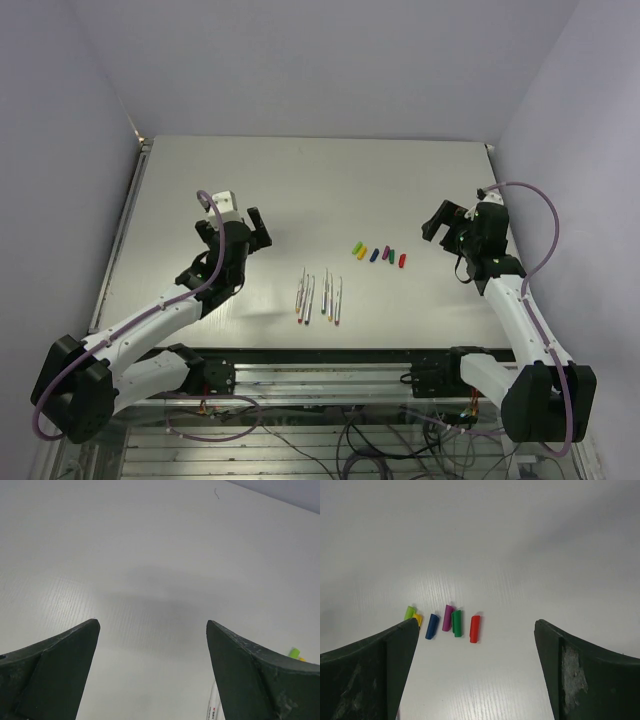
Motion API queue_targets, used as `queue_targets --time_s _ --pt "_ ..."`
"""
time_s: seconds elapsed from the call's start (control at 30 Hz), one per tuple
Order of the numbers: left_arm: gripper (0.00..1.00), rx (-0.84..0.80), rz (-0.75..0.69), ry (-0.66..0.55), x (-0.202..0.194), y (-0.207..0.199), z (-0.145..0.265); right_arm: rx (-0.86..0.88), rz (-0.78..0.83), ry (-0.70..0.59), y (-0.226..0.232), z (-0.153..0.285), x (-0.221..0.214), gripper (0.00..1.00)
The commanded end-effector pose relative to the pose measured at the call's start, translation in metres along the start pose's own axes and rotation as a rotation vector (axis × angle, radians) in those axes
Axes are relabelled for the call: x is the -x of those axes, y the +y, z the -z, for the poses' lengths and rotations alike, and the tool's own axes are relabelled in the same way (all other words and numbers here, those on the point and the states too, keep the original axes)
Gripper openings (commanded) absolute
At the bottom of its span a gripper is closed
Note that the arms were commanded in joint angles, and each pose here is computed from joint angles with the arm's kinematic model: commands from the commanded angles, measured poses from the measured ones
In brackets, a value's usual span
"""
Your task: Insert the pens into the pen caps
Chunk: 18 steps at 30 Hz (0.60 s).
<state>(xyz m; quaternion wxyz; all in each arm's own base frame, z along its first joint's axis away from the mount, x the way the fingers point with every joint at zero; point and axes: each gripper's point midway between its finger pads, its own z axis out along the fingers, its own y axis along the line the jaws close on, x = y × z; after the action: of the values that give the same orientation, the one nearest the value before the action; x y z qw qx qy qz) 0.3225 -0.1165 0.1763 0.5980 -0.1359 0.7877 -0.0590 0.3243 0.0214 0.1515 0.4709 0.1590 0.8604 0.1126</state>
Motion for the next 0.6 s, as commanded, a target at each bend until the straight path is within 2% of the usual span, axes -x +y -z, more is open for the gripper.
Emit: queue_targets --time_s 0.0,0.43,0.57 --pt "0.99 -0.004 0.006 -0.001 0.001 0.000 0.001 -0.007 0.013 -0.026 -0.001 0.001 0.004 1.00" --pt "0.99 0.014 0.005 -0.002 0.002 0.000 -0.001 0.001 -0.004 -0.041 0.001 0.005 0.006 1.00" --pt "0.99 0.003 0.001 -0.021 0.015 -0.007 0.000 0.025 0.006 -0.099 0.003 0.015 0.010 1.00"
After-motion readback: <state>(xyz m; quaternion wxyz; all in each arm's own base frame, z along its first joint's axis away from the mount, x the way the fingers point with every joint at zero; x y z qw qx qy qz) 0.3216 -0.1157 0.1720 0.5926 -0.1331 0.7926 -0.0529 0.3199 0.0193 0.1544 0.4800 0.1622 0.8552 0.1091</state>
